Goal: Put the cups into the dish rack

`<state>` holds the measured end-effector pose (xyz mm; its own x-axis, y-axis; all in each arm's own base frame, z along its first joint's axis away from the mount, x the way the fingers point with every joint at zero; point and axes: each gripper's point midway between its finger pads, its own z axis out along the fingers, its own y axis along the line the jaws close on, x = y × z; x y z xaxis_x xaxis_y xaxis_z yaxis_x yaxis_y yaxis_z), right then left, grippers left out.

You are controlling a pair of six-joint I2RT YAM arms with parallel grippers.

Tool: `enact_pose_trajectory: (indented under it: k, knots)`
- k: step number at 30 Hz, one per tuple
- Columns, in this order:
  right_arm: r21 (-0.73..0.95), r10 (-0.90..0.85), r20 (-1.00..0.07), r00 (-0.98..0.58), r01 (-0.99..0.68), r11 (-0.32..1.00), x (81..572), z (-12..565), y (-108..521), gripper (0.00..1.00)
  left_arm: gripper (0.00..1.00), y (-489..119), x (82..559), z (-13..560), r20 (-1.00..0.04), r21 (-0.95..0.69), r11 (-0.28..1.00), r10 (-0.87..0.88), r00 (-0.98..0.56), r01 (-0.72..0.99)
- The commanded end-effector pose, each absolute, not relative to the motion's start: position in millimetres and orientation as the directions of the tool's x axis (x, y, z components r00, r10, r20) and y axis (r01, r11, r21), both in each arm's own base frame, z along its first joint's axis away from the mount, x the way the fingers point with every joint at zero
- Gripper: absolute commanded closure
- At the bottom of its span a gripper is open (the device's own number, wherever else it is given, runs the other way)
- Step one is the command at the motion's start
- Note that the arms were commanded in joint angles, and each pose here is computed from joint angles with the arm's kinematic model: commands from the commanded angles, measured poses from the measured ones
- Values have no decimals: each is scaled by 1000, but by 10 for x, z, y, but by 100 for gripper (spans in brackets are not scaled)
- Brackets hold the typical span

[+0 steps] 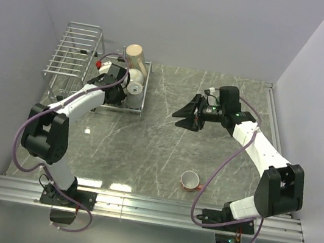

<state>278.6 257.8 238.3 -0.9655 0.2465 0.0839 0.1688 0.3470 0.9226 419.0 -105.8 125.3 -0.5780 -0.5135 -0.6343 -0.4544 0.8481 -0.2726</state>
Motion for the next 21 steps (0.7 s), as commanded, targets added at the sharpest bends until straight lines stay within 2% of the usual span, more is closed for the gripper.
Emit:
enact_pose_trajectory:
  k: [1,15,16,17,19,21]
  knots:
    - [924,243,41,-969,129,360,2700,2448,2517,44,100,-1070,4471,1502,-684,-369,805,-573,-451,-464]
    - [911,220,36,-975,123,394,2592,2369,2477,45,100,-1202,4384,1214,-616,-393,777,-620,-486,-492]
    - [910,218,39,-975,124,396,2587,2361,2480,45,98,-1205,4375,1208,-615,-390,776,-620,-488,-495]
    - [910,218,40,-975,126,396,2590,2359,2482,45,85,-1210,4361,1198,-612,-387,778,-618,-493,-495]
    - [910,215,37,-976,122,396,2585,2367,2490,45,77,-1232,4353,1178,-606,-390,778,-619,-499,-491]
    - [909,209,38,-977,121,399,2577,2354,2507,45,62,-1260,4347,1177,-601,-397,780,-619,-506,-483]
